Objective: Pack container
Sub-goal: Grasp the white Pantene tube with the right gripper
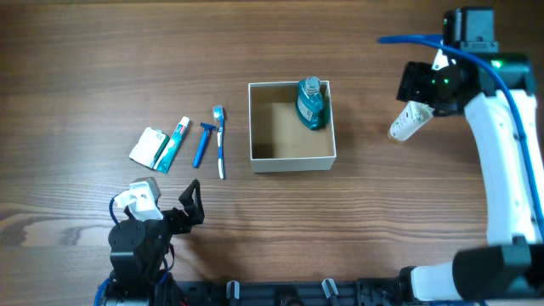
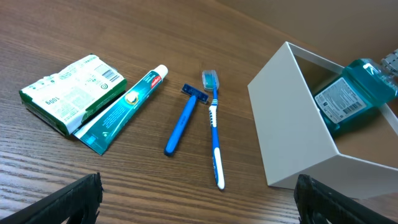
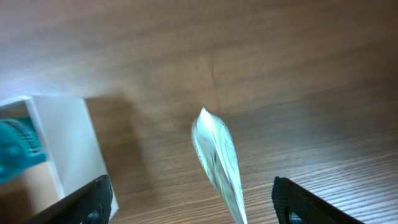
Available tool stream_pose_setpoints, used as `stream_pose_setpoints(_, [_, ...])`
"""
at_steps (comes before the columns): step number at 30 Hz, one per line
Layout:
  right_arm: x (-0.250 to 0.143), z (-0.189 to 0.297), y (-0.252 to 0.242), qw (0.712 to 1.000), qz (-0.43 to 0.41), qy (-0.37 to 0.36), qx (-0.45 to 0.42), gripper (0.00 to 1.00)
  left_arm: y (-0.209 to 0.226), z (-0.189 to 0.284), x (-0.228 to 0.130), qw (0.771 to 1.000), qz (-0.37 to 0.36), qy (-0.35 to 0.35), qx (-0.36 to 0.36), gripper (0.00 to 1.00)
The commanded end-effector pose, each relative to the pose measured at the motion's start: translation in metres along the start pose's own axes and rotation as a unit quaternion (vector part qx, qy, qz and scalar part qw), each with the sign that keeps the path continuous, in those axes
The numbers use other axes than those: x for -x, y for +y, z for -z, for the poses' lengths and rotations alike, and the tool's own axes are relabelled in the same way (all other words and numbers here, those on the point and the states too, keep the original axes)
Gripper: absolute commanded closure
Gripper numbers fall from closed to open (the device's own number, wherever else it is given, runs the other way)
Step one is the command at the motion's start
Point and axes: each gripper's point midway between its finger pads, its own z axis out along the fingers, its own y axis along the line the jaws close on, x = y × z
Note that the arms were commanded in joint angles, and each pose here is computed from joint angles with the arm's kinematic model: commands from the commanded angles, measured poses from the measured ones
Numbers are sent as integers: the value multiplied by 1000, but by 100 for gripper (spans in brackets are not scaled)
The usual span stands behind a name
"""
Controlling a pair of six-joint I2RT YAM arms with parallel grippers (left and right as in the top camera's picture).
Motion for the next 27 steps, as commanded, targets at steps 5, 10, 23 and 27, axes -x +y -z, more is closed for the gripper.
stream_pose_setpoints(5, [-21, -61, -2, 995, -11, 100, -20, 50, 0, -2, -6, 1000, 4, 7, -4, 0])
stream_pose_setpoints(10, [-23, -64, -3, 994, -25, 108, -25, 71, 0, -2, -6, 1000, 4, 7, -4, 0])
stream_pose_setpoints(23, [-16, 2, -4, 998, -58, 32, -2, 96, 0, -2, -6, 1000, 4, 7, -4, 0])
stream_pose_setpoints(27, [-23, 75, 12, 997, -29, -56, 41, 96, 0, -2, -6, 1000, 4, 7, -4, 0])
